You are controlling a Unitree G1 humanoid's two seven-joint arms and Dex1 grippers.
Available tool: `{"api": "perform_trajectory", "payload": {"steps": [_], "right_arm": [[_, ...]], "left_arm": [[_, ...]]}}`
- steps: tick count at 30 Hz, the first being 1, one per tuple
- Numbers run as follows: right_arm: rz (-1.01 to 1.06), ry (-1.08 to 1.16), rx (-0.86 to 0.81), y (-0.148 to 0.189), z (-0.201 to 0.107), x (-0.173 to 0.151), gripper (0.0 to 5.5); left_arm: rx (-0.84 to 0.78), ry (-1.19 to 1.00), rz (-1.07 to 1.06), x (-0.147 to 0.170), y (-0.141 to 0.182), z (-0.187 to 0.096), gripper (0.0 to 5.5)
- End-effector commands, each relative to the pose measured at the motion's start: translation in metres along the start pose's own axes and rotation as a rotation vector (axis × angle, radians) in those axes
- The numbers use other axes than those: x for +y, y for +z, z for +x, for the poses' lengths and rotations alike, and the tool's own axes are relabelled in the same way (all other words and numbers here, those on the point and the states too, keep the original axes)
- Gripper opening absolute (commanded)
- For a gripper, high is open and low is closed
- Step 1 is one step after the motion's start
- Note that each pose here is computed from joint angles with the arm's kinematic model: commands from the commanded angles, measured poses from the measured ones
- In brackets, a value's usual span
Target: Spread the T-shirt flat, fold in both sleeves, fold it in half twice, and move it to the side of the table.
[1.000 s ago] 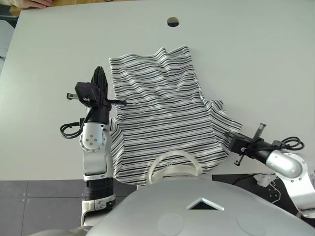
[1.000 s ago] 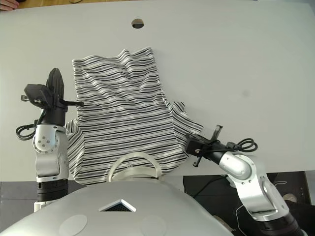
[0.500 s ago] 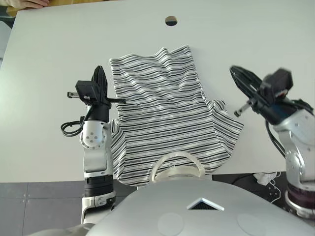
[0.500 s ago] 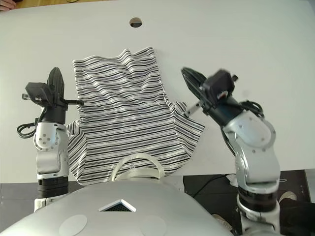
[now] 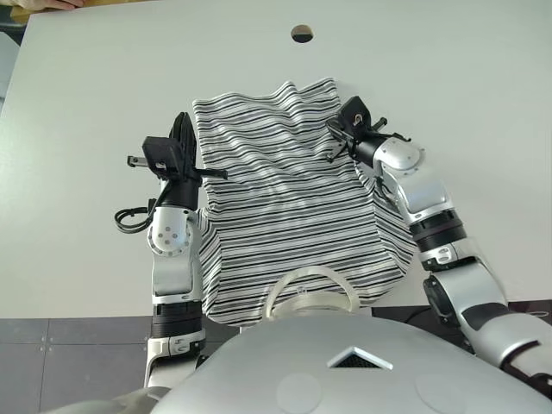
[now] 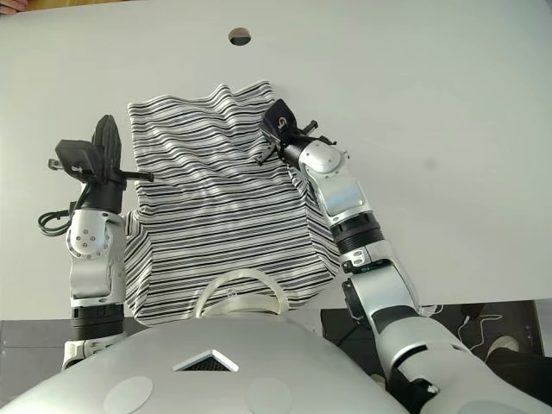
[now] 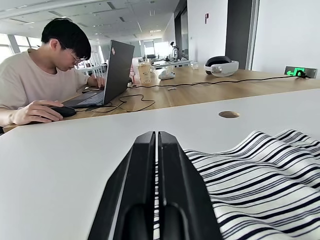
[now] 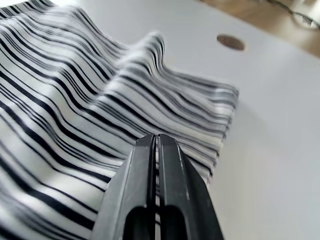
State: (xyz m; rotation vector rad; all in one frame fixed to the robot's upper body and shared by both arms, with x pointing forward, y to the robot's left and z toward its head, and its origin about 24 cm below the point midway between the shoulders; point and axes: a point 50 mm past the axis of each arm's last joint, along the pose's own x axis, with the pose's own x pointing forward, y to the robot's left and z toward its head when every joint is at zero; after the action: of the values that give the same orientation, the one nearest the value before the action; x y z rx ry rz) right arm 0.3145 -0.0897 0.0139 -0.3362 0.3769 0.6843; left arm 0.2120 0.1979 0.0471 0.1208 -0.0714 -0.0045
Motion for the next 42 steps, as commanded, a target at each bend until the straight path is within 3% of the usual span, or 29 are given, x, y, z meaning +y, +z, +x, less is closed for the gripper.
{"api": "perform_trajectory", "payload": {"steps": [1, 7, 17, 25, 27, 29, 31, 33, 37, 42], "right_arm": [[-0.022, -0.036, 0.091, -0.007, 0.013, -0.006, 0.1], [-0.049, -0.105, 0.183, -0.026, 0.015, -0.015, 0.1], [-0.033, -0.179, 0.223, -0.057, -0.026, -0.049, 0.1], [-0.024, -0.246, 0.172, -0.048, -0.034, -0.051, 0.1], [-0.044, -0.335, 0.037, -0.028, -0.039, -0.059, 0.1], [-0.019, -0.386, -0.309, 0.021, -0.053, -0.056, 0.1], [0.005, -0.434, -0.663, 0.073, -0.087, -0.05, 0.1], [0.013, -0.458, -0.853, 0.101, -0.117, -0.044, 0.1], [0.082, -0.458, -0.959, 0.115, -0.149, -0.033, 0.1], [0.159, -0.415, -0.935, 0.105, -0.165, -0.02, 0.1]], "left_arm": [[-0.003, -0.012, 0.008, -0.003, 0.003, -0.001, 0.12], [-0.004, -0.02, 0.005, -0.005, 0.004, -0.003, 0.12], [0.0, -0.01, 0.008, -0.002, 0.005, -0.005, 0.12], [0.0, 0.0, 0.018, 0.004, 0.004, -0.003, 0.12], [-0.001, -0.001, 0.02, 0.005, 0.004, -0.003, 0.12], [-0.003, -0.012, 0.013, 0.006, 0.006, -0.003, 0.12], [0.022, -0.115, 0.013, 0.007, 0.012, -0.008, 0.34], [0.097, -0.275, 0.012, 0.005, 0.014, -0.019, 0.61], [0.25, -0.442, -0.082, 0.014, 0.015, -0.039, 1.25], [0.488, -0.499, -0.168, 0.043, 0.011, -0.076, 1.99]]}}
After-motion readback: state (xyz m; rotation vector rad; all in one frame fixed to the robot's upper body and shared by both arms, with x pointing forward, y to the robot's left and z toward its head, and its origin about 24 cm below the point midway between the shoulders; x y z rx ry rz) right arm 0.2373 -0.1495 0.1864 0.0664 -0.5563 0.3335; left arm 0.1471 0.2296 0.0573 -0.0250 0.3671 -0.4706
